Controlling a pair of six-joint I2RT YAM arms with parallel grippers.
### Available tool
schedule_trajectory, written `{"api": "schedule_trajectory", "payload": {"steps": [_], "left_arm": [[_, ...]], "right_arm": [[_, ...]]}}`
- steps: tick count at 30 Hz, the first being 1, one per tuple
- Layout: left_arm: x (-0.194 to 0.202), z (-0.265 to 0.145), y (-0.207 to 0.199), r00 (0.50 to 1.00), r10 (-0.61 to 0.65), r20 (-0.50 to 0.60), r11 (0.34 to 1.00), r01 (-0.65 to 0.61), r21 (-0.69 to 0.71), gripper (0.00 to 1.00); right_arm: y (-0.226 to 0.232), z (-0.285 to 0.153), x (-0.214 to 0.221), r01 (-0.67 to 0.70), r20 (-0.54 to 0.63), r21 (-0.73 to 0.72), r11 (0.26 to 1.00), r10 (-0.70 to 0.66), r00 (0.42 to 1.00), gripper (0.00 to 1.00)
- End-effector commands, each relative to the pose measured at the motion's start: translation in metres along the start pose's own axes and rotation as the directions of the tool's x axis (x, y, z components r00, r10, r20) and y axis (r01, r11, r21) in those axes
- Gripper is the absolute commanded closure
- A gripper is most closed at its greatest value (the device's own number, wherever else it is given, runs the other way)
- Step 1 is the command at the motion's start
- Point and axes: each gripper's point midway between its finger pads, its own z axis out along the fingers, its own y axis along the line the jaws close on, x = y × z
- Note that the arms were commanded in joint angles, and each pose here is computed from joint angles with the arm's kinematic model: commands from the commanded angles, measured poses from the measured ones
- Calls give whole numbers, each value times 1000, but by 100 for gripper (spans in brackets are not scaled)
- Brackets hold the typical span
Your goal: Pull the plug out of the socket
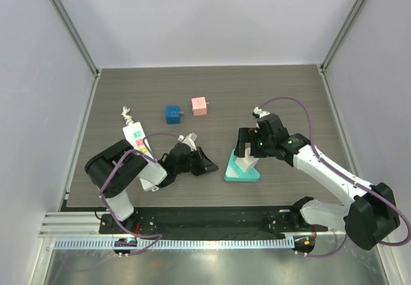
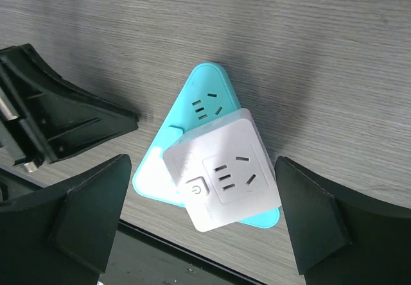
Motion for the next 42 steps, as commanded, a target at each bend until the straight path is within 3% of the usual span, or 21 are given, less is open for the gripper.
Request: {"api": "schedule_trajectory", "payload": {"steps": [1,3,4,5,7,10,23,27,30,33,37,42], "left_arm": [[-4,-2,-25,996,90,-13,994,-89,69,83],[-3,-3,-38,993,114,-24,985,-109,132,60],[-2,-4,-44,992,126,-29,980,-120,159,42],[0,-4,-51,989,139,-41,973,-129,194,34],[2,3,-60,985,158,-74,964,-138,227,22],[10,18,-69,975,161,-151,956,-116,268,19],[22,40,-60,963,97,-253,966,-30,255,34],[24,38,-60,962,88,-259,964,-17,267,47],[23,38,-58,964,80,-254,965,-11,263,62],[18,36,-56,971,65,-231,967,-4,255,85],[10,30,-49,978,43,-205,972,7,236,100],[5,25,-38,978,9,-208,976,37,214,100]], "right_arm": [[0,-1,-3,22,35,-5,1000,-22,999,0],[-2,-3,-1,21,38,3,1000,-21,999,0],[-4,-3,0,20,37,11,1000,-21,999,0],[-5,-3,2,20,33,14,1000,-20,999,0],[-6,-3,3,21,32,15,1000,-22,999,0],[-5,-5,3,19,35,6,1000,-19,999,0],[-1,-6,2,30,29,-9,1000,-30,999,0],[-2,-5,6,28,20,-10,1000,-28,999,0],[-1,-3,11,20,2,-23,1000,-20,1000,0],[0,0,15,14,-11,-31,999,-15,1000,0],[-2,0,18,14,-16,-30,999,-14,1000,0],[3,0,19,26,-20,-49,998,-27,999,0]]}}
